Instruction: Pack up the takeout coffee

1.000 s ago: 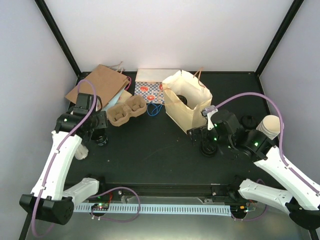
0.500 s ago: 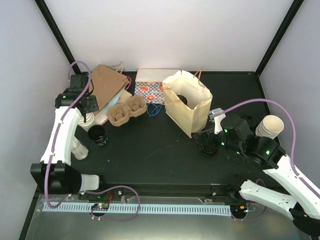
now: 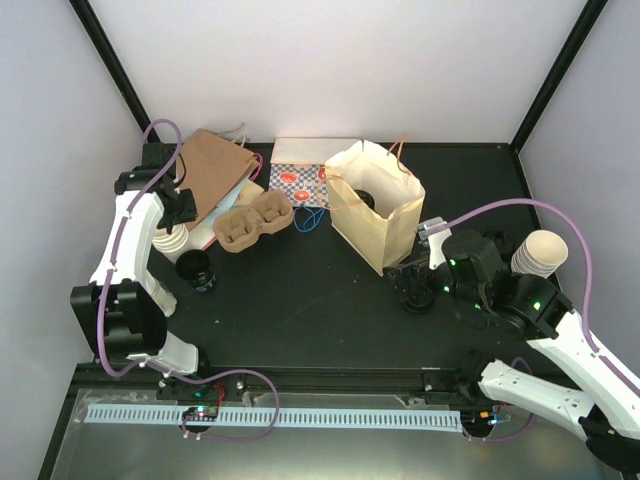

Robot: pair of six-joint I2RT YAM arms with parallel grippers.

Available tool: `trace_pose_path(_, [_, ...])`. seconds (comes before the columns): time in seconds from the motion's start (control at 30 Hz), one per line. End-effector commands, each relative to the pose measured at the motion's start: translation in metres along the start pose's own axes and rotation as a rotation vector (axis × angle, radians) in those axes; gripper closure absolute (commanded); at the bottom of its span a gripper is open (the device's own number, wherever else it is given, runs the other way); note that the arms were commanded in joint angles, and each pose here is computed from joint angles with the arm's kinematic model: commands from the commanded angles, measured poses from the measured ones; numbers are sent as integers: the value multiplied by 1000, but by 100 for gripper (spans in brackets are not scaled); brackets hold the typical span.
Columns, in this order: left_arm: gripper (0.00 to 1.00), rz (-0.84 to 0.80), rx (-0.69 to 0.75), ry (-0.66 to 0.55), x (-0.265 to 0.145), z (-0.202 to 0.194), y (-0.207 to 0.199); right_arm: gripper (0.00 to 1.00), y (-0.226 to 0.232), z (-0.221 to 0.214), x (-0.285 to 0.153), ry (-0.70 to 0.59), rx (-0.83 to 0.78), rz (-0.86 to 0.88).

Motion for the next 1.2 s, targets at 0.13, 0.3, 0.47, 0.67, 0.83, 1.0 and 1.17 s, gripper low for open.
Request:
trace_pose_path(0.13, [74,48,-24,6,1,0,14,0,0,0,2,3,-3,2])
trace_pose_path(0.3, [76,33,-34,18,6,-1,16,0,-1,0,2,1,-2,-6])
trace_pose_path(0.47, [74,-11,-21,33,13,-1,10,0,-2,2,1,-5,6,-12])
trace_pose_path(0.67, [98,-1,-23,18,6,4,13,0,-2,3,-1,-12,6,-15])
trace_pose_path(0.83, [98,29,-32,-29,-15,6,19,0,-2,3,-1,-11,7,-18])
trace_pose_path(1.0, [98,29,-23,-38,-31,8,18,0,-1,4,1,-4,0,-19])
trace_pose_path(1.17, [99,56,-5,-55,-50,13,18,0,-1,3,2,-3,2,-18])
Point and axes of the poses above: each gripper's point midway between its finger pads, its own x axis out along the fingers, its own y axis along the line the jaws close on, z = x × y, the point moved 4 cm from there along -x, back along the fingers, and after that the axes turned 15 degrees about x, right-handed, at the moved point
